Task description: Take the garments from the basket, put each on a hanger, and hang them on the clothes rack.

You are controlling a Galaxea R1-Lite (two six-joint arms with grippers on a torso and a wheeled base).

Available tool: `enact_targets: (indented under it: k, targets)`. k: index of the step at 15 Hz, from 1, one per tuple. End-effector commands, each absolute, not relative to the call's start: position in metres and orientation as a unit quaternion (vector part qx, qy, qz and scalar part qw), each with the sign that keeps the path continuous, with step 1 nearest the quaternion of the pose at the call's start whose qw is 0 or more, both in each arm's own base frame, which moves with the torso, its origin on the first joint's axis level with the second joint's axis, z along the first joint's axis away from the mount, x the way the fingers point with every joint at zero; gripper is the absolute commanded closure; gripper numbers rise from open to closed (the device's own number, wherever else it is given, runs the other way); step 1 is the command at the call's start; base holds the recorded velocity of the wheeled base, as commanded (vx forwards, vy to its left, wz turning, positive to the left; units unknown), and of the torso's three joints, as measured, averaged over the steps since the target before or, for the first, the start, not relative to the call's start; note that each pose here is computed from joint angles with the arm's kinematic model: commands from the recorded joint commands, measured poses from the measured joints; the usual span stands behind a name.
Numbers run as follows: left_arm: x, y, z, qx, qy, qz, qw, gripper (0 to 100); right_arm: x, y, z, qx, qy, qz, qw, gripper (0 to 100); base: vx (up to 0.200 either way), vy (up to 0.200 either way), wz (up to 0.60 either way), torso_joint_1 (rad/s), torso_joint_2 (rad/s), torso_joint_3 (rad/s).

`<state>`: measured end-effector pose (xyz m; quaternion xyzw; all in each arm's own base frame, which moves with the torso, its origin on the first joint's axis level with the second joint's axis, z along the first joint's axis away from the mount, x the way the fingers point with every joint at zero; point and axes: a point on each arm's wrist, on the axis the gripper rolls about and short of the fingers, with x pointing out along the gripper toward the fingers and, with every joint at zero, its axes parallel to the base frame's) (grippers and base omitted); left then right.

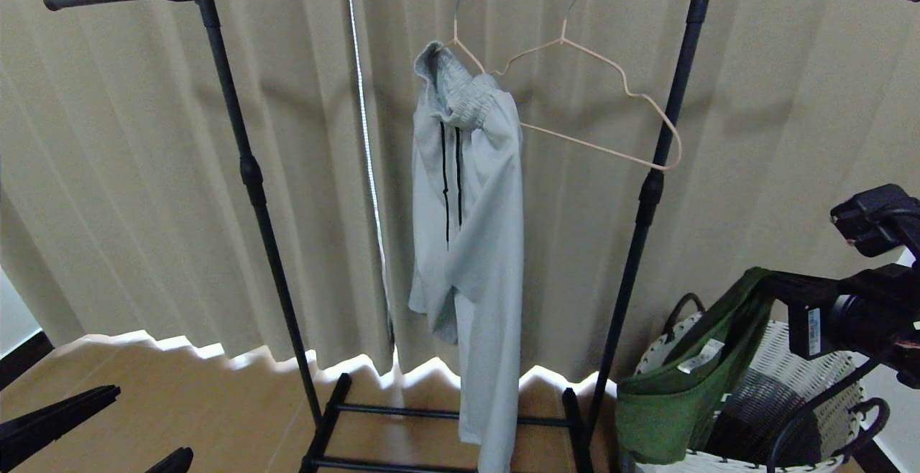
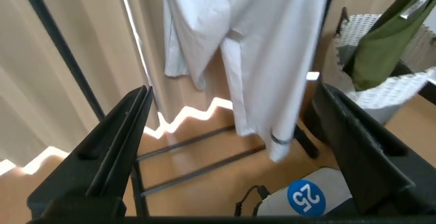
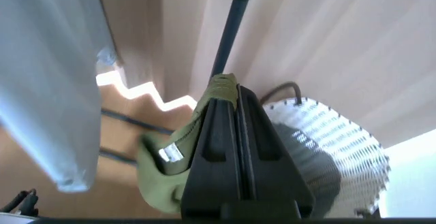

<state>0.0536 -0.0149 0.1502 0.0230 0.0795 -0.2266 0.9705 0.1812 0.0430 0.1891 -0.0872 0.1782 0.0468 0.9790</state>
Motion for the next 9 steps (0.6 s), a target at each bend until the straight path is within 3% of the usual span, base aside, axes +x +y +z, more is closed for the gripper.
enact_targets:
  k: [1, 9]
  targets:
    - [0.054, -0.015, 0.150, 0.023, 0.081, -0.227, 0.970, 0, 0.182, 0.043, 0.189, -0.088, 0.179, 0.047, 0.979, 100, -0.200, 0.000, 0.00, -0.002, 0.00, 0.002]
    - [0.069, -0.012, 0.139, 0.060, 0.133, -0.194, 0.970, 0, 0.186, 0.045, 0.193, -0.088, 0.174, 0.051, 0.980, 100, 0.000, 0.000, 0.00, 0.000, 0.00, 0.000]
